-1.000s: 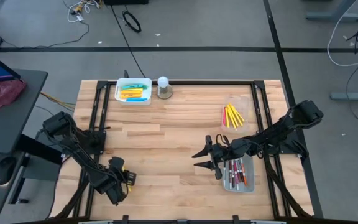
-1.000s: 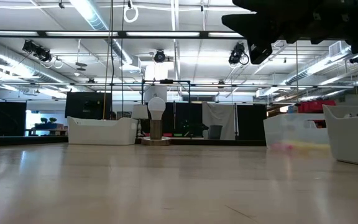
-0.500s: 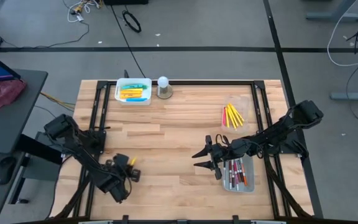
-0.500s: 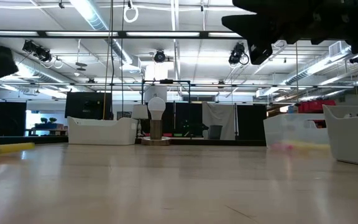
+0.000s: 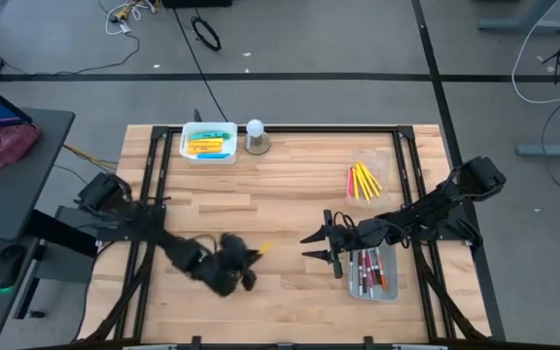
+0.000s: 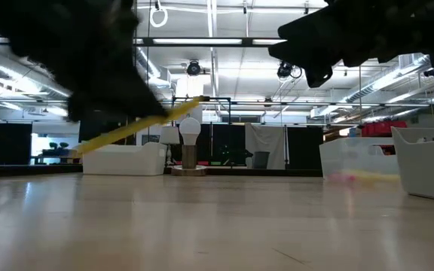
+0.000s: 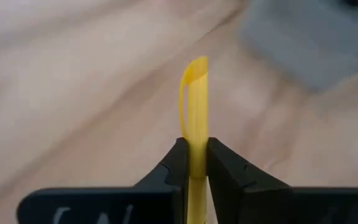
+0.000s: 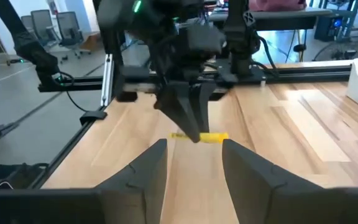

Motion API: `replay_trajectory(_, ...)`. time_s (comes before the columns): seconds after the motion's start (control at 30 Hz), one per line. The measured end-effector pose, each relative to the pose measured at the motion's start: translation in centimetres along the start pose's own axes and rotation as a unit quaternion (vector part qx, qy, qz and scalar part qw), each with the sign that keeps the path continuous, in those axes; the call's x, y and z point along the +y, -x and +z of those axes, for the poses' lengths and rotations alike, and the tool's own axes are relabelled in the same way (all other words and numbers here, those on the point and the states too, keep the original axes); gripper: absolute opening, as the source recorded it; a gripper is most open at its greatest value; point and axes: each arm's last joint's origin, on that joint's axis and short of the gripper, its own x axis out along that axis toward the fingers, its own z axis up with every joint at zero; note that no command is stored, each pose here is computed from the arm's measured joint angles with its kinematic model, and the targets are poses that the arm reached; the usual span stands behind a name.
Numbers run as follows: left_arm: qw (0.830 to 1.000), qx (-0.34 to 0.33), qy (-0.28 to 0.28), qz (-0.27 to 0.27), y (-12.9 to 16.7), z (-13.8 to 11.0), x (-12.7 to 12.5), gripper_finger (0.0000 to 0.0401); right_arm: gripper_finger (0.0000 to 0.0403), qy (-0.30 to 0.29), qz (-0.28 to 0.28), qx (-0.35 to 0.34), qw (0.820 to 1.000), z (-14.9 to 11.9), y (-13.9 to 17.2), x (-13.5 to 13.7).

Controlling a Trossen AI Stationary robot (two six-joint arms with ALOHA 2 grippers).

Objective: Pick & Place Markers
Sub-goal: Put the yellow pen into the transparent bin

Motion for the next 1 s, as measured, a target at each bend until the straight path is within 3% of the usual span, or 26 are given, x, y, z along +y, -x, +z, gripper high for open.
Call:
replay_trajectory(0.13,0.987,-0.068,-0.077,-0.125,-1.6,3.9,-2.0,0.0042,0.0158,0.003,0.000,-0.001,1.000,0.0,0.0,0.0)
replay_trajectory(0.27,0.940,-0.183,-0.137,-0.253,-1.3,7.7,-3.3,0.0042,0.0158,0.005,0.000,0.000,1.000,-0.2,-0.1,0.0)
replay_trajectory(0.37,0.906,-0.252,-0.158,-0.302,-1.0,9.5,-3.4,0.0042,0.0165,0.001,0.006,-0.022,1.000,-0.1,-0.3,0.3)
replay_trajectory(0.43,0.895,-0.281,-0.157,-0.310,-1.0,10.3,-3.3,0.0042,0.0177,0.015,0.013,-0.047,0.999,0.2,-0.6,0.7)
replay_trajectory(0.57,0.896,-0.297,-0.150,-0.294,-1.2,10.9,-3.0,0.0042,0.0209,0.055,0.020,-0.074,0.996,1.1,-2.4,1.8)
replay_trajectory(0.73,0.894,-0.311,-0.156,-0.283,-0.8,10.9,-3.3,0.0042,0.0224,0.056,0.009,-0.097,0.994,2.5,-5.2,2.7)
replay_trajectory(0.87,0.894,-0.319,-0.164,-0.270,-0.4,10.6,-3.6,0.0042,0.0201,0.063,-0.021,-0.114,0.991,3.4,-6.5,3.2)
replay_trajectory(1.0,0.893,-0.323,-0.169,-0.264,-0.1,10.3,-3.8,0.0047,0.0151,0.070,-0.019,-0.121,0.990,3.8,-6.7,3.8)
